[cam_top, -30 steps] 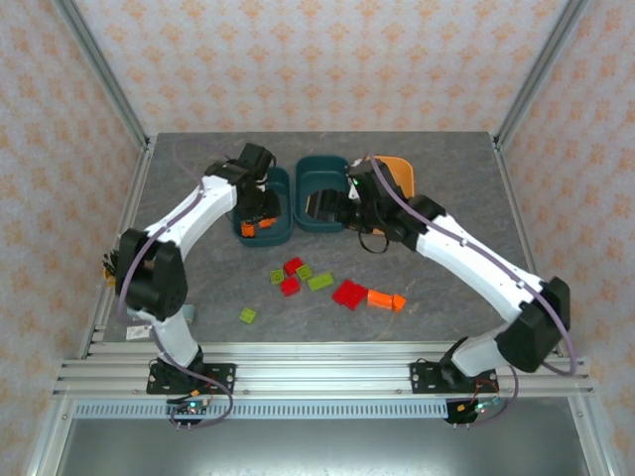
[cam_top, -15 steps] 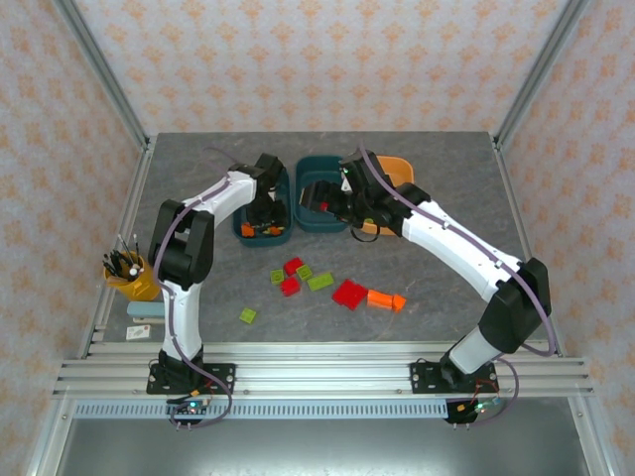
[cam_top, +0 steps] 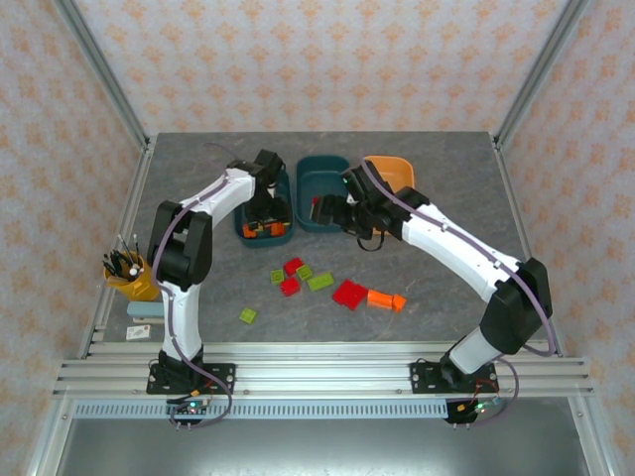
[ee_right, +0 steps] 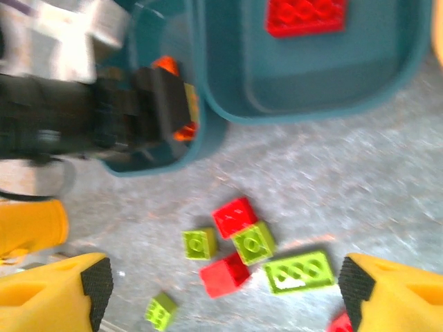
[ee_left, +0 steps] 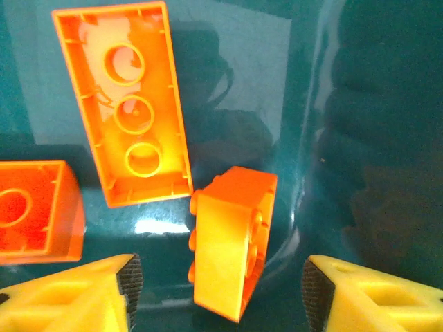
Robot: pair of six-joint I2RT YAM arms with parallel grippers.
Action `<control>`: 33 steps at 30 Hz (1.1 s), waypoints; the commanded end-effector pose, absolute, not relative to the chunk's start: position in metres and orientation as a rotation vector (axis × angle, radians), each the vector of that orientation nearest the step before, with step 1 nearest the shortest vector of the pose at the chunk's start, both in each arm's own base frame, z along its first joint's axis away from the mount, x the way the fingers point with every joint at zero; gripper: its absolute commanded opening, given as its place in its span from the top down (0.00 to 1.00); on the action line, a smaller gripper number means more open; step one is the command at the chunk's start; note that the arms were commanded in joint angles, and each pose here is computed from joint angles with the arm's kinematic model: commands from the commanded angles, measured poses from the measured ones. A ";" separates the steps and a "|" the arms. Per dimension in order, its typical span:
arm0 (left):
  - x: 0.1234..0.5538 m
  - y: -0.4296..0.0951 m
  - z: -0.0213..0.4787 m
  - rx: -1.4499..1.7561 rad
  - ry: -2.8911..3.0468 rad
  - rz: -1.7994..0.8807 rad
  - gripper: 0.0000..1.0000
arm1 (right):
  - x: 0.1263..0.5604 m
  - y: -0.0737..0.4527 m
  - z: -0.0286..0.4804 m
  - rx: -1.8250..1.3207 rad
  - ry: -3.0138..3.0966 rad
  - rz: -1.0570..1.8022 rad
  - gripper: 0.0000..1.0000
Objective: Sort the legos into containers by color
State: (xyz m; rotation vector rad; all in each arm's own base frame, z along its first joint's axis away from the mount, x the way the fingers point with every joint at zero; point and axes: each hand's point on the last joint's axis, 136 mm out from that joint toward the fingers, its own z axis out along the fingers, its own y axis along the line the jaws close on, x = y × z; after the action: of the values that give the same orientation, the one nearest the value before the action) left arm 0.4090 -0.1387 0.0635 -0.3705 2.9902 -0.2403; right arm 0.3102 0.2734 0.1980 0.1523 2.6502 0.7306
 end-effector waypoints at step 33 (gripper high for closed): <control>0.223 -0.170 0.161 -0.245 2.732 -0.513 0.32 | 0.178 0.219 0.024 0.550 3.021 0.157 0.51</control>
State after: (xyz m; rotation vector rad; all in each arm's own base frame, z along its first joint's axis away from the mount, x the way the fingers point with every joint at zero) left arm 0.2181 -0.1670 0.1509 -0.2268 2.7754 -0.4935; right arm 0.1700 0.2282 0.0240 0.5297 3.0661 0.1931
